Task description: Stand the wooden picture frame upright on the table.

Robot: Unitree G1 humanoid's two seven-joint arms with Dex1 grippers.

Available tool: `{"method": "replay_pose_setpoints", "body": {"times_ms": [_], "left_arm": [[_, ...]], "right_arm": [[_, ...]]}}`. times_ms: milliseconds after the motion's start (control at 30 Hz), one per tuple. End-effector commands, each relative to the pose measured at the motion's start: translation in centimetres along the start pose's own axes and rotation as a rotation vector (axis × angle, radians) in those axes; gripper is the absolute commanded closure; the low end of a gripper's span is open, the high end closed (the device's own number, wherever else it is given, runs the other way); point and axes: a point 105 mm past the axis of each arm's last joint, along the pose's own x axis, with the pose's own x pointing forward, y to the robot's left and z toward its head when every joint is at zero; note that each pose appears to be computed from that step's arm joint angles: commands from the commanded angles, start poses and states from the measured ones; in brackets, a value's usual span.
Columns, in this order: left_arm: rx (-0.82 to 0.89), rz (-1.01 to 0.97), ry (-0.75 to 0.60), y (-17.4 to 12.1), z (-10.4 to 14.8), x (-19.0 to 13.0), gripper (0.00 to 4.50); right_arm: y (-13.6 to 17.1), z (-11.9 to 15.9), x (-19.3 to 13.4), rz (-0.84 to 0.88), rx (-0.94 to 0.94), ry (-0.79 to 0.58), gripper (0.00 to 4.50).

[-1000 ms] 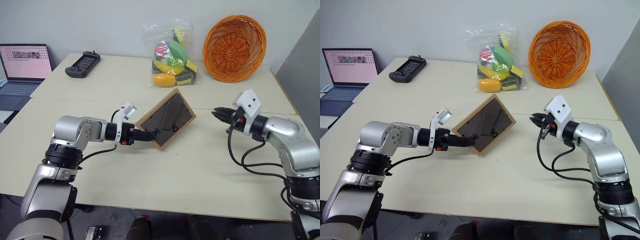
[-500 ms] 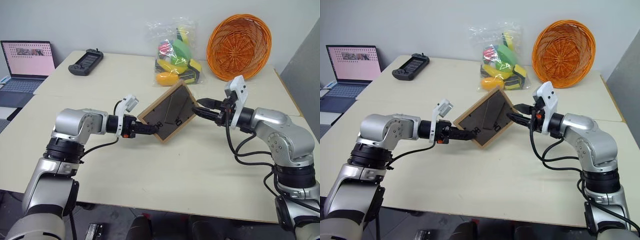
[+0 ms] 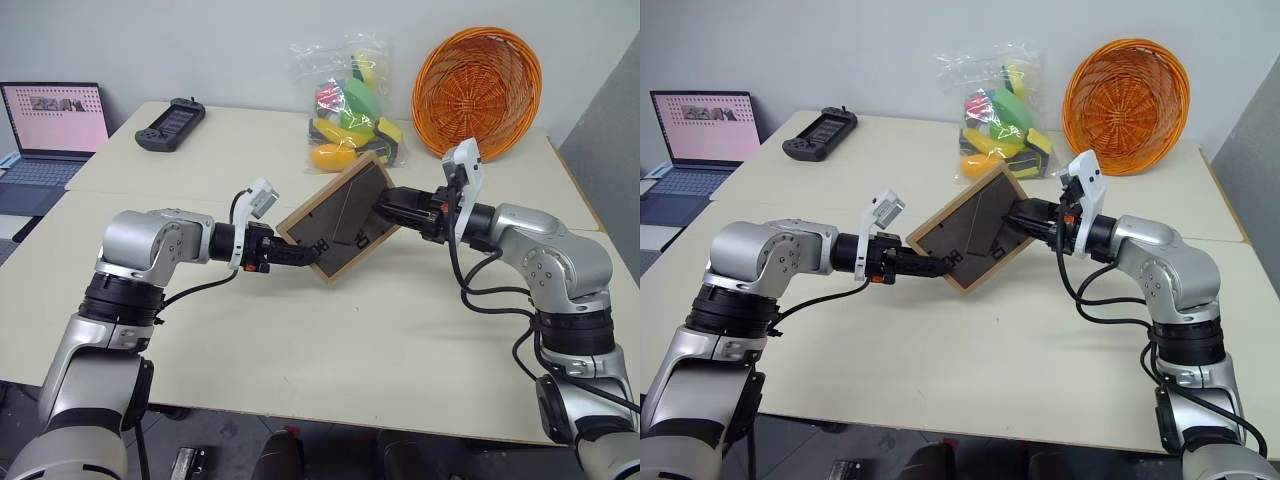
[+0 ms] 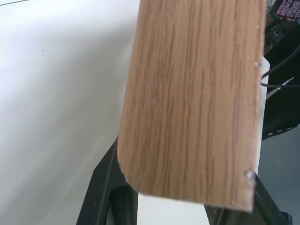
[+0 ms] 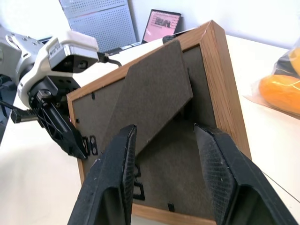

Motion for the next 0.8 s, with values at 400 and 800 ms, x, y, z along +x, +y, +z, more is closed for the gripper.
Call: {"method": "replay_pose_setpoints", "body": {"times_ms": [400, 800], "left_arm": [[-0.026, 0.077, -0.116, 2.7, 3.3, 0.7, 3.18], [-0.024, 0.033, -0.126, 2.4, 4.3, 1.2, 3.18]], "right_arm": [[2.5, 0.9, -0.4, -0.018, -0.013, -0.036, 2.44], [1.1, -1.0, -0.7, -0.153, -0.146, 0.057, 2.44]]}}
